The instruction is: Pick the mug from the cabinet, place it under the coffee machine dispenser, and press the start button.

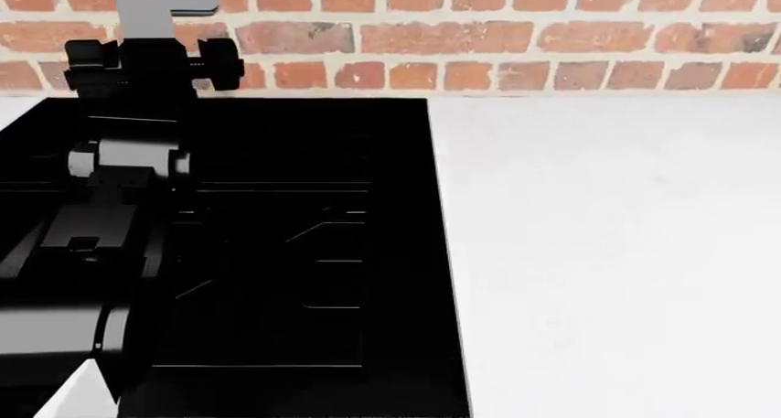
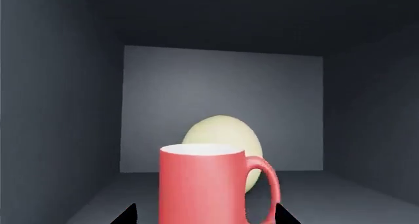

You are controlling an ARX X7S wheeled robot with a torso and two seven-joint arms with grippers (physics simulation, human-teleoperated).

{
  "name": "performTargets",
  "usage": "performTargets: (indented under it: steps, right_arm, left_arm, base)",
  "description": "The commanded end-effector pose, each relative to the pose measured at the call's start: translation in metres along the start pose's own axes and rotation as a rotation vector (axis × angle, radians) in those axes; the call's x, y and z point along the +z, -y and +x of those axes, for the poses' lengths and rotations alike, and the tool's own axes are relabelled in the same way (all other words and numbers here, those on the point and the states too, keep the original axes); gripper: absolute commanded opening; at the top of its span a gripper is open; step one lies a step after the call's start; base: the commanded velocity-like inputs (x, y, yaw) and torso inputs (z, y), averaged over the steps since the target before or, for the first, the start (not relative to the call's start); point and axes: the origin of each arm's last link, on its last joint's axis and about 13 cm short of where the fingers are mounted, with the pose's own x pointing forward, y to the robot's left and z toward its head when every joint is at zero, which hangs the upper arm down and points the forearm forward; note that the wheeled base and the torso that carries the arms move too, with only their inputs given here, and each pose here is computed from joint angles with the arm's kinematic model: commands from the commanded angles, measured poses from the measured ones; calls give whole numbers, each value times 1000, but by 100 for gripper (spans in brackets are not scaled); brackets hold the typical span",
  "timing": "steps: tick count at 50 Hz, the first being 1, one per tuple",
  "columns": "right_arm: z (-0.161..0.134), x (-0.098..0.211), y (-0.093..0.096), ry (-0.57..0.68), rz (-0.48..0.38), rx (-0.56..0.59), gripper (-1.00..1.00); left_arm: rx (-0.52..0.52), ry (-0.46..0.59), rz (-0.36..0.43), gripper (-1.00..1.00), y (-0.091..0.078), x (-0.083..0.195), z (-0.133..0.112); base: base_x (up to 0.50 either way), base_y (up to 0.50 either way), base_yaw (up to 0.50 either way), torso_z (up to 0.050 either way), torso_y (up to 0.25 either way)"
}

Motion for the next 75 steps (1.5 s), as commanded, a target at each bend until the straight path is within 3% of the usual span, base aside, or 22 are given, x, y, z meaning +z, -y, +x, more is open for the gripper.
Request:
performTargets:
  steps: [1, 15, 25, 26, 31, 34, 41, 51, 75]
  right_arm:
    - [1, -1, 0, -6, 5, -2, 100]
    - [0, -4, 2, -14, -3, -11, 100]
    - [7, -27, -2, -117, -24, -53, 100]
    - [7, -29, -3, -122, -32, -51, -100]
    - [3, -22, -1, -17, 1, -64, -100]
    - [-4, -11, 1, 129, 53, -43, -100]
    - [-17, 11, 4, 361, 68, -37, -100]
    - [-19, 10, 8, 365, 34, -55, -100]
    - [-24, 5, 9, 385, 46, -62, -100]
  left_arm:
    - [-1, 3, -5, 100, -1, 1, 0]
    - [-10, 9, -16, 100, -1, 4, 0]
    - [-16, 18, -24, 100, 0, 6, 1]
    - [-15, 18, -24, 100, 0, 6, 1]
    - [-12, 19, -24, 100, 0, 5, 1]
    - [-10, 18, -25, 100, 0, 4, 1]
    - [-11, 21, -25, 100, 0, 4, 1]
    - [-8, 21, -21, 100, 1, 4, 0]
    - [-22, 26, -18, 100, 3, 3, 0]
  base:
    - [500, 0, 0, 0, 0]
    - [500, 0, 0, 0, 1]
    - [50, 0, 0, 0, 0]
    - [0, 0, 0, 0, 0]
    - [0, 0, 0, 0, 0]
    - [0, 0, 0, 0, 0]
    - [0, 0, 0, 0, 0]
    - [0, 0, 0, 0, 0]
    - [-500, -2, 0, 0, 0]
